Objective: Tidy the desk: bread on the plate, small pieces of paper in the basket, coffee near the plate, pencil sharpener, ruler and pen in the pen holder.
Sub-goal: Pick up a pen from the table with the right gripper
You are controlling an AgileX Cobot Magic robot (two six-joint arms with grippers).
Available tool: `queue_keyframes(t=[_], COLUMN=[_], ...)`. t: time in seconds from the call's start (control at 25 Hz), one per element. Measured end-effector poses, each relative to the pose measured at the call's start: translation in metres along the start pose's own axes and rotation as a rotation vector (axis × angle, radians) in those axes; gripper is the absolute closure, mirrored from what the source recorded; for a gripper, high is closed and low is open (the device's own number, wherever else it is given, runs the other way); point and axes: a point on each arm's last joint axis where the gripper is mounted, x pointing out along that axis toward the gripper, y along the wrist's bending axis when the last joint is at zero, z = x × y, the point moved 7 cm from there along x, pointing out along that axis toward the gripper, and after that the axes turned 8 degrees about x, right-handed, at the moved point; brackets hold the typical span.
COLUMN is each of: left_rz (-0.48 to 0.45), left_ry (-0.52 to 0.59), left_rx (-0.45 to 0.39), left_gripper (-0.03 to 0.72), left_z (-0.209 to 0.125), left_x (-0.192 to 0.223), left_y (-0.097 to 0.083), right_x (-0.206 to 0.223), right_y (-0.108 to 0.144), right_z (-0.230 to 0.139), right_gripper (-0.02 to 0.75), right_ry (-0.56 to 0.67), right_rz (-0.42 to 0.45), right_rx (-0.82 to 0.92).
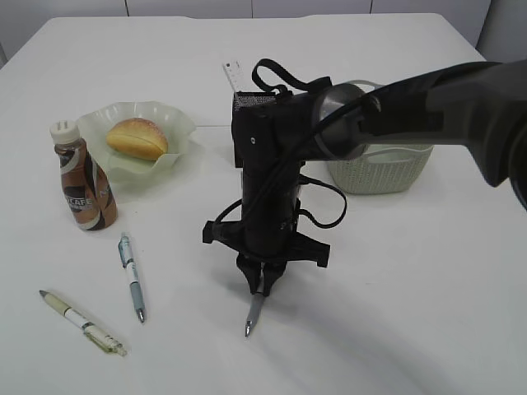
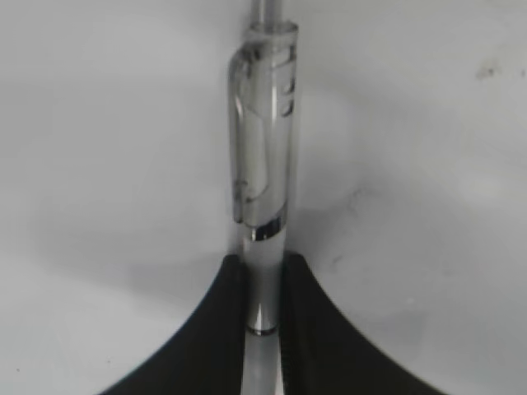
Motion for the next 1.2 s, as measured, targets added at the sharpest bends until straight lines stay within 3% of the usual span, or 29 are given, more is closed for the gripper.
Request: queue_keyframes(t=[0.28,0.68,0.96,1.2], left_rz=[0.000,0.000,0.000,0.000], left_ry=[0.000,0.000,0.000,0.000], left_rx=[0.000,0.000,0.000,0.000], left_gripper=[0.381,0.381,0.381,0.381], left_z=[0.000,0.000,0.000,0.000], left_x=[0.000,0.000,0.000,0.000], left_y=[0.000,0.000,0.000,0.000], right_x=[-0.002,-0.028,-0.080,-0.157], right_y=[-0.016,0.007,0.007,0.018], right_z=[-0.009,0.009,0.014,0.014], right_gripper=[0.668,0.669,0.669,0.669], right_ry=[0.065,-0.023,-0.150,-0.376], right_rz=[-0.097,-0.048,-0.042,0.106], right_rx=[-0.209,-0.635,-0.755,-0.832])
